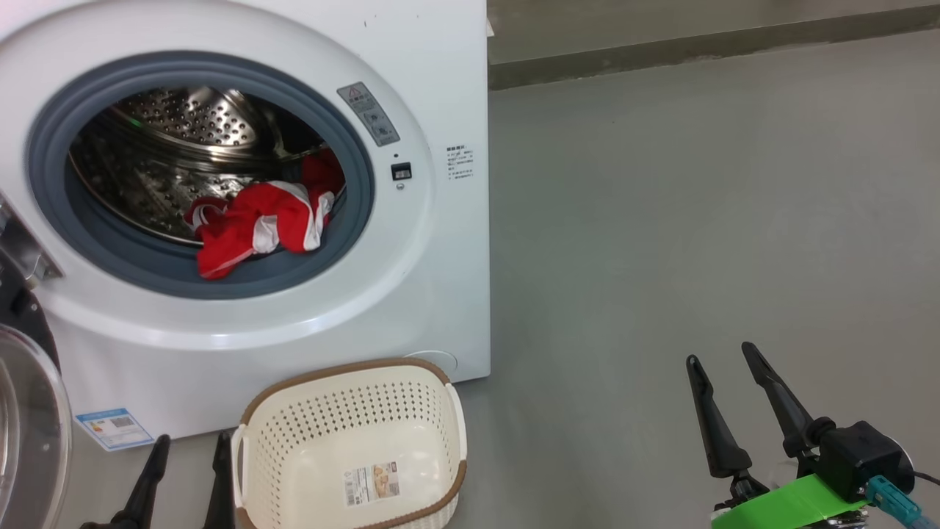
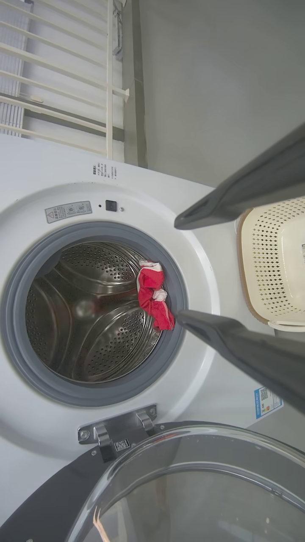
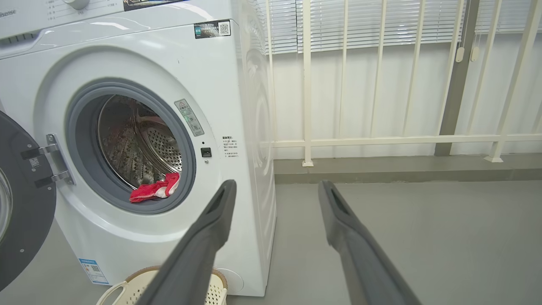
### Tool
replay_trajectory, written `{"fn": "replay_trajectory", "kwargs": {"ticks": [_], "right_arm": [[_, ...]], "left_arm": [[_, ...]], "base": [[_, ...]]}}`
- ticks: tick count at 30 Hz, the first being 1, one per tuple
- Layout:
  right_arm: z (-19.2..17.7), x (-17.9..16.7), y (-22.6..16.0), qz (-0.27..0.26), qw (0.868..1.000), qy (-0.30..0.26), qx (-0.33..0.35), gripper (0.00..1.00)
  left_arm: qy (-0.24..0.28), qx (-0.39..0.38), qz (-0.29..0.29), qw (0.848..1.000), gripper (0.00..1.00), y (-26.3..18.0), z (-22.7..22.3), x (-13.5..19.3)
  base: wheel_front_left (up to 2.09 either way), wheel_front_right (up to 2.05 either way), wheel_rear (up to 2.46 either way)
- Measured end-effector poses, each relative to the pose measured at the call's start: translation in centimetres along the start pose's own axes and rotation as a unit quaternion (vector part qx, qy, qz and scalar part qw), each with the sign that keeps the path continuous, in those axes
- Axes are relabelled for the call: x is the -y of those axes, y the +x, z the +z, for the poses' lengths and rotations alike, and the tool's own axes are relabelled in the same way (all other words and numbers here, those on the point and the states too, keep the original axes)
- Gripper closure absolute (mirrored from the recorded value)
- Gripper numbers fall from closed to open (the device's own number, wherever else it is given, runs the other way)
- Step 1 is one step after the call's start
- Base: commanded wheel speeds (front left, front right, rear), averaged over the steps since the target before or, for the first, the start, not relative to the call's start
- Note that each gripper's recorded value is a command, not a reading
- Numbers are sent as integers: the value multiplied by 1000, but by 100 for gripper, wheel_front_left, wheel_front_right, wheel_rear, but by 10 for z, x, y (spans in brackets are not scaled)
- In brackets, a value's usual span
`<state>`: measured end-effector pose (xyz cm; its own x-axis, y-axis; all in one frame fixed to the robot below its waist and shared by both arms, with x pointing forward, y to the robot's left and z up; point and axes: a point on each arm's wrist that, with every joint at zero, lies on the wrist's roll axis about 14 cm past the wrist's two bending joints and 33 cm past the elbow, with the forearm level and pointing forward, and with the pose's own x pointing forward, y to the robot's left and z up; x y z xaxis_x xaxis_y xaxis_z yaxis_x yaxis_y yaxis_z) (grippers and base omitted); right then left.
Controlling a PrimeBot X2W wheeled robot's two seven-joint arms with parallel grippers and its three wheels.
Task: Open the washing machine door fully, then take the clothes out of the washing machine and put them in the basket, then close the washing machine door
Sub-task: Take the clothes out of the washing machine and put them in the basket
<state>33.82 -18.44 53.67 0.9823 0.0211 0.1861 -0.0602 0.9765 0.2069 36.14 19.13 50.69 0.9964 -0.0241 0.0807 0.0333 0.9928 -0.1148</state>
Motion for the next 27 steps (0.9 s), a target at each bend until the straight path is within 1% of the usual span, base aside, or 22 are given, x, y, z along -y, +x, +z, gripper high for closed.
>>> {"fn": "replay_trajectory", "kwargs": {"ticks": [9, 15, 20, 27], "right_arm": [[-5, 0, -1, -1, 1000, 2, -8, 0], [-5, 0, -1, -1, 1000, 2, -8, 0], [-6, 1, -2, -2, 1000, 2, -9, 0], [-4, 1, -2, -2, 1000, 2, -7, 0]], "left_arm": [[-9, 9, -1, 1000, 0, 5, 5, 3], [-10, 8, -3, 1000, 0, 5, 4, 5], [-10, 7, -3, 1000, 0, 5, 3, 5], [-11, 6, -3, 1000, 0, 4, 3, 6]], "base": [[191, -191, 0], [132, -132, 0], [68, -68, 0], [6, -6, 0]]}}
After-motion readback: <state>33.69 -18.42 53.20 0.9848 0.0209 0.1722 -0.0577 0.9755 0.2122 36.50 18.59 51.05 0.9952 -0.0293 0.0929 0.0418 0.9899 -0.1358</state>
